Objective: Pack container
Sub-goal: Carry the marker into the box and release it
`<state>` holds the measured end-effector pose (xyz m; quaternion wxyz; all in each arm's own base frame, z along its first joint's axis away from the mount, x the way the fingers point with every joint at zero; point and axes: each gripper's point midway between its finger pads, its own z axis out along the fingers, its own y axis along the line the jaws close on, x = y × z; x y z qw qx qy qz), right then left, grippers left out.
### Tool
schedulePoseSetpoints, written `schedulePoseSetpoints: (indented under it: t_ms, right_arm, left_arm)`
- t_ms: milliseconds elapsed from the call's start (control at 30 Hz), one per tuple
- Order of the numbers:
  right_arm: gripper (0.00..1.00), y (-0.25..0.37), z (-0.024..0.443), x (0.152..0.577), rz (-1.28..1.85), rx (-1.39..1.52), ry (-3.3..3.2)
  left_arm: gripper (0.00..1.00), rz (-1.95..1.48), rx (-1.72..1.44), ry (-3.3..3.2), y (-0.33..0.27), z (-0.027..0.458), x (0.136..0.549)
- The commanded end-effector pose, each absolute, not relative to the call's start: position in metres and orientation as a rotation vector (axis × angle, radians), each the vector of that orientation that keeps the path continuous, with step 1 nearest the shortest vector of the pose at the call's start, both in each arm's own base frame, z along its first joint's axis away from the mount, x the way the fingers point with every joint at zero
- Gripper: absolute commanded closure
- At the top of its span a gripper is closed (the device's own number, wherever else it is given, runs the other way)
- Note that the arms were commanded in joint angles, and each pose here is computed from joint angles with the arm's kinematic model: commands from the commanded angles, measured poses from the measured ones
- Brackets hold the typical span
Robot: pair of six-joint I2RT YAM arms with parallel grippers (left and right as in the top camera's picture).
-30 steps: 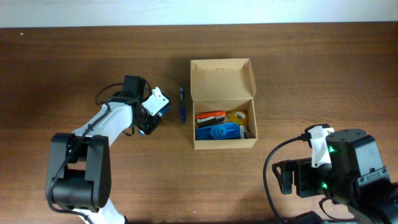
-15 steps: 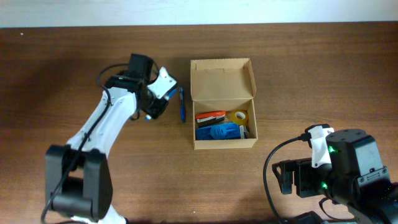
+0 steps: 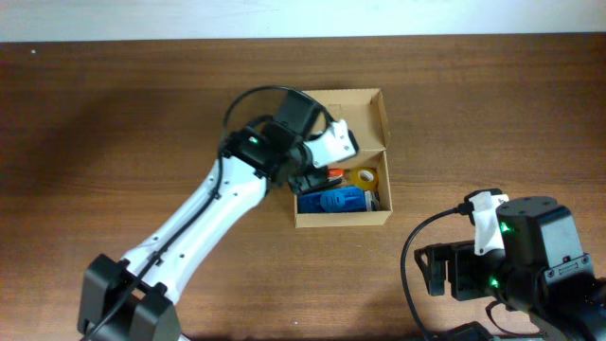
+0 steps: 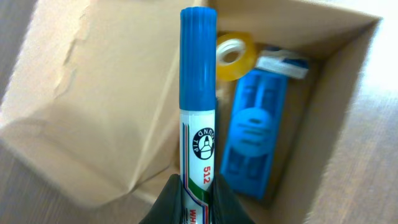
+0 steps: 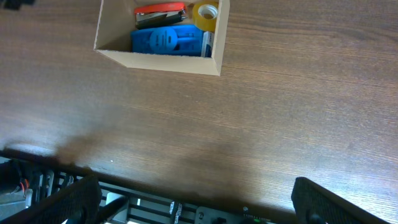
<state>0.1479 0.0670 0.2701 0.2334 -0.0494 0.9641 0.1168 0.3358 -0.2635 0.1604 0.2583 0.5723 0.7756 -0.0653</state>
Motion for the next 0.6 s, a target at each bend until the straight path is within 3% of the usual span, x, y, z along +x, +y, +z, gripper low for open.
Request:
schedulePoseSetpoints:
  t_ms: [0,267,567]
  right_arm:
    - [0.01,0.068,0.274,0.148,0.327,-0.149,2.63]
    - [0.01,0.068,0.274,0.148,0.327,-0.149,2.63]
    - [0.01,0.068,0.274,0.148,0.327,-0.149,2.63]
  left_arm:
    - [0.98,-0.217,1.673,1.994,-0.286,0.163,0.324]
    - [0.98,-0.266,1.833,2.013,-0.308,0.118,0.303]
    - [0.98,-0.326,1.972,1.946,-0.311,0.102,0.291]
